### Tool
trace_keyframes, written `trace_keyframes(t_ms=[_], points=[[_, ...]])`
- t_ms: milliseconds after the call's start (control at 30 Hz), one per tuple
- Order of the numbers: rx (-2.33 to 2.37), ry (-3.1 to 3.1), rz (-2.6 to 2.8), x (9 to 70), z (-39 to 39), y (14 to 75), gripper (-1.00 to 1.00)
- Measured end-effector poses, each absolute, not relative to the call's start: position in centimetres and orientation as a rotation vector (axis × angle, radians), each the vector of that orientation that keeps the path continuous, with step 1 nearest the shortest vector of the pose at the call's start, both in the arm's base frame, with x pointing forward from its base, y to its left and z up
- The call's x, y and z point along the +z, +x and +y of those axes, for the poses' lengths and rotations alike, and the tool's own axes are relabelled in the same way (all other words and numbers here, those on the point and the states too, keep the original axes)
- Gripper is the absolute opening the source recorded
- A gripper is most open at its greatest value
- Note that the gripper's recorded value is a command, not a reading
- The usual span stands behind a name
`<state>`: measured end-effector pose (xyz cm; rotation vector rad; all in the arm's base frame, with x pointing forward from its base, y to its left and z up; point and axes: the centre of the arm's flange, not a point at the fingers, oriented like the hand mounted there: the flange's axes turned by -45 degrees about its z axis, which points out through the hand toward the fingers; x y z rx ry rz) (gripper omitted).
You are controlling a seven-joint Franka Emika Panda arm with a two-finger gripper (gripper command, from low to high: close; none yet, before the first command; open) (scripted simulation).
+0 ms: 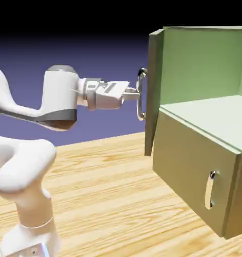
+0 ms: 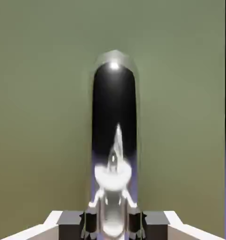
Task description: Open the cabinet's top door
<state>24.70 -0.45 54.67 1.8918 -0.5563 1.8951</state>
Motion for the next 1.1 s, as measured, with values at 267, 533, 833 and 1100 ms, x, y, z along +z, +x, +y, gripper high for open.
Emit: trace_keyframes(t_ms=[267,533,833,1100], points=[[1.866,1.865,-0.599,54.6,1.3,23.3,-1.0],[1.804,1.804,-0.674,54.6,5.1,20.8,-1.0],[1.711,1.71,-0.784,54.6,11.2,17.7,-1.0],[1.591,1.591,-0.907,54.6,19.2,15.2,-1.0]])
